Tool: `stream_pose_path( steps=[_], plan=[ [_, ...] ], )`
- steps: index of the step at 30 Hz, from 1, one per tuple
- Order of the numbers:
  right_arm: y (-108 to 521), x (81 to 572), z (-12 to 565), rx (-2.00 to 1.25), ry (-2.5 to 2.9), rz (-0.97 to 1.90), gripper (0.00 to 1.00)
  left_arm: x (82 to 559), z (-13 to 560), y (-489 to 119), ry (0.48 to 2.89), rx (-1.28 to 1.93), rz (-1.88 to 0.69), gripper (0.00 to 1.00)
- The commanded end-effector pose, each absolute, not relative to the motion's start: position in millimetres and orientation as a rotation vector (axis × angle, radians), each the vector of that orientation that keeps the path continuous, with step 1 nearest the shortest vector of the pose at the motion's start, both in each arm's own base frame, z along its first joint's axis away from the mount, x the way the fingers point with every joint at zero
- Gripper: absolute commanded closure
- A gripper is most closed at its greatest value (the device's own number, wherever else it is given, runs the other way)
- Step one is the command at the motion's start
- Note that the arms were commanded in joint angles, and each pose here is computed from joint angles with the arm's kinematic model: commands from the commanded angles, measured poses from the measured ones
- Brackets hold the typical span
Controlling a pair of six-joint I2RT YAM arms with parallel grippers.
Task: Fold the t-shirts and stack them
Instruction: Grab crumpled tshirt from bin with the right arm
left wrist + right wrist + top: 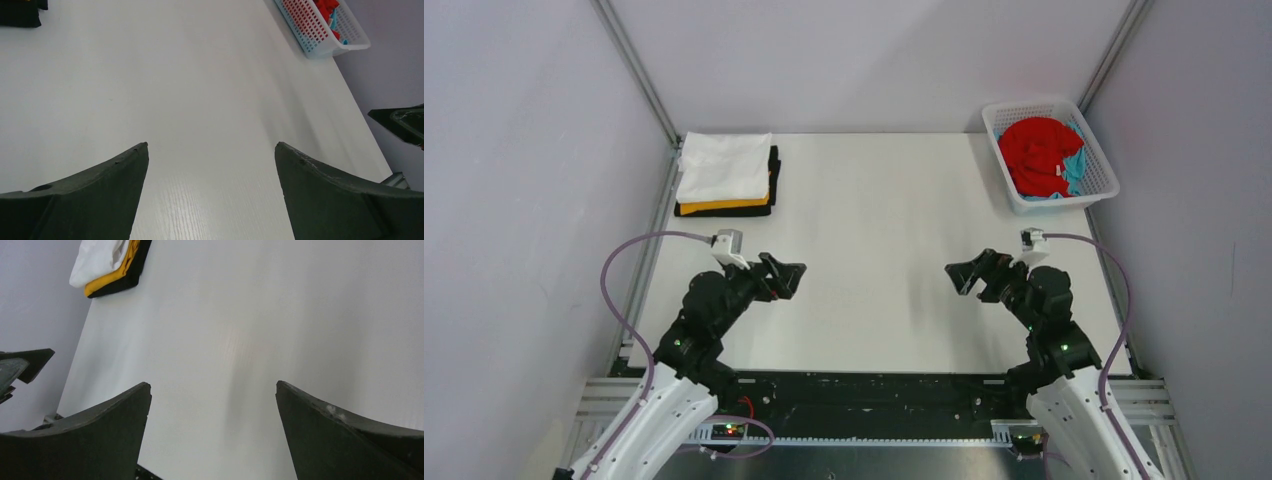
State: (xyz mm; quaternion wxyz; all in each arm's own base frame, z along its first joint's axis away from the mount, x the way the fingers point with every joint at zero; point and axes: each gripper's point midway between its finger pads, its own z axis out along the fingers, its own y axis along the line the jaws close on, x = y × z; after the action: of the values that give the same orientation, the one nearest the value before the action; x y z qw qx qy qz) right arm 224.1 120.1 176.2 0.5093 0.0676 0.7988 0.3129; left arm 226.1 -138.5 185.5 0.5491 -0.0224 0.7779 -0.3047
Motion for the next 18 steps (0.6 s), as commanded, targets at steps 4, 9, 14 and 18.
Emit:
stream_pose_path(
  steps=[4,9,14,18],
  plan=[
    [90.4,277.7,261.4,0.194,1.694,0.538,0.01,240.7,209.0,-127.6,1.770,-0.093,-0.645,0.00],
    [46.0,351.9,292.4,0.373,1.717,0.331,0.00,251.5,214.6,-116.5,1.759,-0.150,-0.571,0.00],
    [-28.0,433.5,289.0,0.565,1.734,0.061,0.00,261.2,212.3,-100.2,1.751,-0.227,-0.473,0.00],
    [-61.5,494.5,272.0,0.625,1.746,0.068,0.01,265.4,205.6,-82.9,1.747,-0.297,-0.379,0.00]
  ],
)
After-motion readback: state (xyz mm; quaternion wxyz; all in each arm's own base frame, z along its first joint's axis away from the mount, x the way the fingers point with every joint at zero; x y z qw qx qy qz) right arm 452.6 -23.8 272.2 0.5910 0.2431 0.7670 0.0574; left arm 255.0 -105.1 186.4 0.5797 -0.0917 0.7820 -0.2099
